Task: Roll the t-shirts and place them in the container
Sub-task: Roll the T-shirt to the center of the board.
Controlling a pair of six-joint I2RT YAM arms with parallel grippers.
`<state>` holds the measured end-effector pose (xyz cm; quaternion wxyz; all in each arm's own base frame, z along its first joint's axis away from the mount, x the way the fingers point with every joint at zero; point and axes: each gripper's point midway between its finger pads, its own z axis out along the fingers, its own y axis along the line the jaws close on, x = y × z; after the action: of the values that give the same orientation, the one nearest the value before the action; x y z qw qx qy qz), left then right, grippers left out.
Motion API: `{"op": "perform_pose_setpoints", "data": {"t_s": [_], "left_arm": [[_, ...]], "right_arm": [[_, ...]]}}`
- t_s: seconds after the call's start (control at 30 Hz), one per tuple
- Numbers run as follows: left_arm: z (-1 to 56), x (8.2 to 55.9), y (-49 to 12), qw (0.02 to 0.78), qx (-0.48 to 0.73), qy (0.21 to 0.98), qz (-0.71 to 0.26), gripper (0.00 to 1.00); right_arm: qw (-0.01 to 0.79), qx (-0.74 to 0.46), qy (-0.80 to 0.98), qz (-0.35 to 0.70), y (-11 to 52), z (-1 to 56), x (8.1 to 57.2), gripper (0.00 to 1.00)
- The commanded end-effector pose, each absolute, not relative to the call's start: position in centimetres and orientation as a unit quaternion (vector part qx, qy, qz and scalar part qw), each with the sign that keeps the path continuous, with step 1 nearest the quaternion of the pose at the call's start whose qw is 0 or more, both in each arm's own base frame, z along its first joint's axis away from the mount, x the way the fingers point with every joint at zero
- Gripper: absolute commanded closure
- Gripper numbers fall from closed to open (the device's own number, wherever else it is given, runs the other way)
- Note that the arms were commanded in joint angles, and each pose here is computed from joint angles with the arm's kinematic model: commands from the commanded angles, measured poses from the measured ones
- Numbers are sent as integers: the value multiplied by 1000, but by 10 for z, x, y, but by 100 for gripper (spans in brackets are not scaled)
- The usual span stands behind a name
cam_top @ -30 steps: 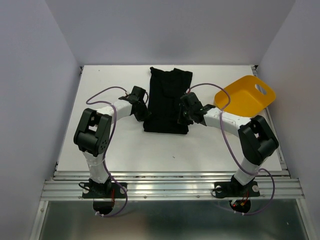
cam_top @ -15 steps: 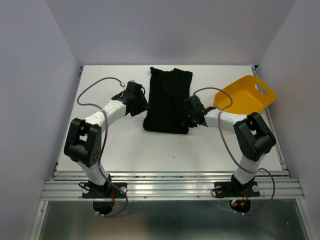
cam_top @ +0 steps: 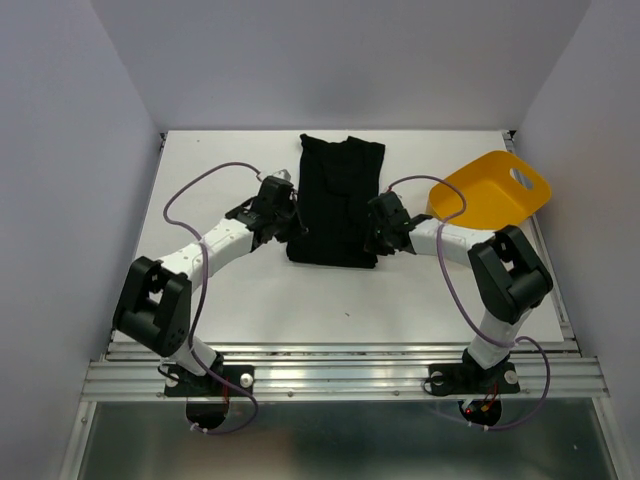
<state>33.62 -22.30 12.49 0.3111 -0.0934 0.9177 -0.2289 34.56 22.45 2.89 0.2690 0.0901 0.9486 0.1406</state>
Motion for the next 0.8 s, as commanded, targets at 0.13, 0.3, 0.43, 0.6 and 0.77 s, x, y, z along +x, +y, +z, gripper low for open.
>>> {"op": "perform_pose_setpoints", "data": {"t_s": [0.13,0.3,0.43,0.6,0.77], "left_arm": [[82,338,-232,270,-85,933,-223,100],[35,334,-225,235,-87,951,-182,100],[31,333,-226,234,-85,952,-181,100],[36,337,-225,245,-82,950,-177,100],[38,338,-226,245,-80,950,-178,100]], "right_arm": [[278,97,946,137,217,41,340,99],[288,90,940,158,223,62,342,99],[302,73,931,193,236,86,342,99],[312,45,918,239,274,114,340,99],[278,32,912,299,313,109,336,99]]}}
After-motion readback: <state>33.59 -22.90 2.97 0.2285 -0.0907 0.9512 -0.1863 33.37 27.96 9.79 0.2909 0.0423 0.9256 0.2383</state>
